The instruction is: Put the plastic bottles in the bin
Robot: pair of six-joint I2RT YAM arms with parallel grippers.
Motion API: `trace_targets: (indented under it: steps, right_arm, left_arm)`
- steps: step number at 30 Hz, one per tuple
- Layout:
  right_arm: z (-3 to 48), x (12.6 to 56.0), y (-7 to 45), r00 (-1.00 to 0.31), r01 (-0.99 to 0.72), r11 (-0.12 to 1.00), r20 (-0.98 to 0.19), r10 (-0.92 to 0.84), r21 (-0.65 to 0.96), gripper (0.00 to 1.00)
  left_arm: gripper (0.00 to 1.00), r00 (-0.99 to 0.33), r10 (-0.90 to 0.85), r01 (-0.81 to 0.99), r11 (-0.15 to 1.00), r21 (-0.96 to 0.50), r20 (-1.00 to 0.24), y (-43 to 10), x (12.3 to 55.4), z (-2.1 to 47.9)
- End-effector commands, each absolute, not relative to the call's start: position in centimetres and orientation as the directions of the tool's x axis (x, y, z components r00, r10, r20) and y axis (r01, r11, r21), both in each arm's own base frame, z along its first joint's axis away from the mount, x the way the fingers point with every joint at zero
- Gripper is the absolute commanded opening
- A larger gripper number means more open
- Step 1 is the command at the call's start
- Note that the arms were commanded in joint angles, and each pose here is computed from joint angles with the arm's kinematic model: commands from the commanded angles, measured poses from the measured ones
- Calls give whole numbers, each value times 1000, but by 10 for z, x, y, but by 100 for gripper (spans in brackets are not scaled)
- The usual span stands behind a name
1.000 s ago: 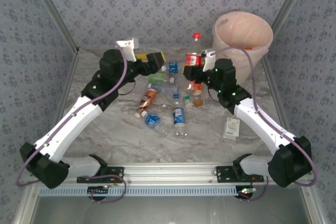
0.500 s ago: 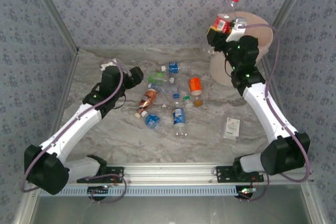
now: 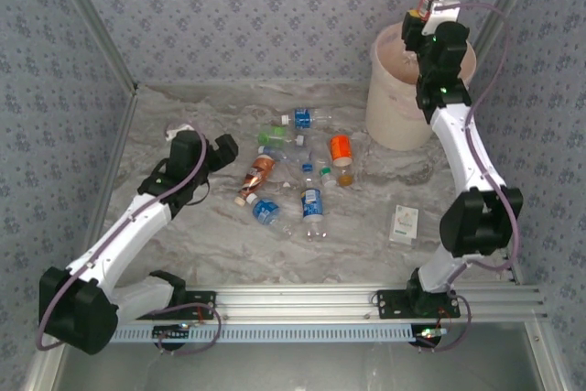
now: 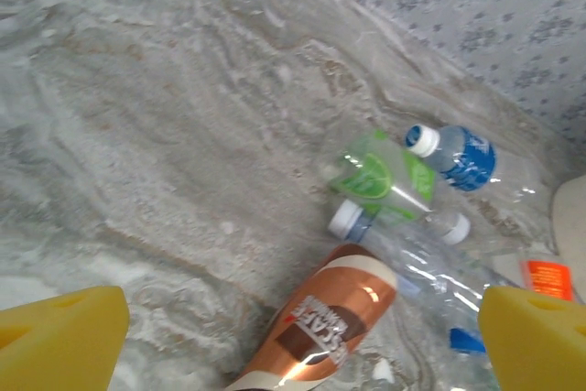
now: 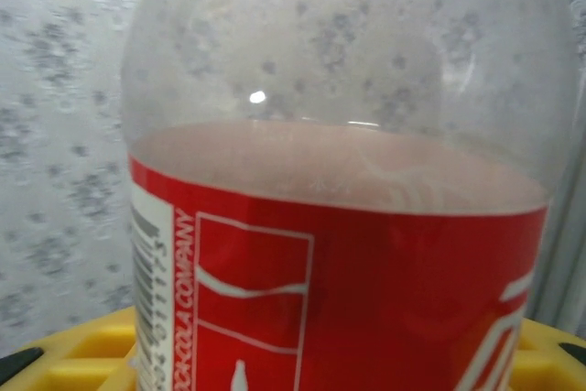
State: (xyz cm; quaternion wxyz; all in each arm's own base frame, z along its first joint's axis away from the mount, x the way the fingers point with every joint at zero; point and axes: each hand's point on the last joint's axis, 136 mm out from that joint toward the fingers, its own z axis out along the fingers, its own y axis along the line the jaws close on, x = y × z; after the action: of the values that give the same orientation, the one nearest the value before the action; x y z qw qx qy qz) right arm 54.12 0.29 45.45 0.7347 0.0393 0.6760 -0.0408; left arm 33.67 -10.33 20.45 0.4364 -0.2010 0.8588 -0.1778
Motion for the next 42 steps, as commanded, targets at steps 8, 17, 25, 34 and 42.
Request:
trace_targets:
  steps: [8, 17, 25, 34, 42]
  right_arm:
    - [428, 612, -34, 75, 350, 918, -972, -223, -184, 46]
    - [407, 629, -42, 71, 374, 906, -968, -241, -198, 64]
    - [411, 612, -46, 55, 409, 896, -976, -213, -173, 85]
    - [420, 578, -35, -34, 332, 934, -991, -126, -130, 98]
    - [392, 509, -12, -199, 235, 963, -963, 184, 135, 100]
  left_arm:
    - [98, -488, -559, -282, 828, -485, -671, -72, 317, 187]
    - [98, -457, -600, -303, 799, -520, -656, -68, 324, 182]
    - [98, -500, -611, -320, 789, -524, -614, -75, 326, 164]
    - [98, -548, -600, -324, 794, -514, -582, -82, 333, 162]
    - [98, -627, -592, -330, 790, -516, -506, -95, 332, 140]
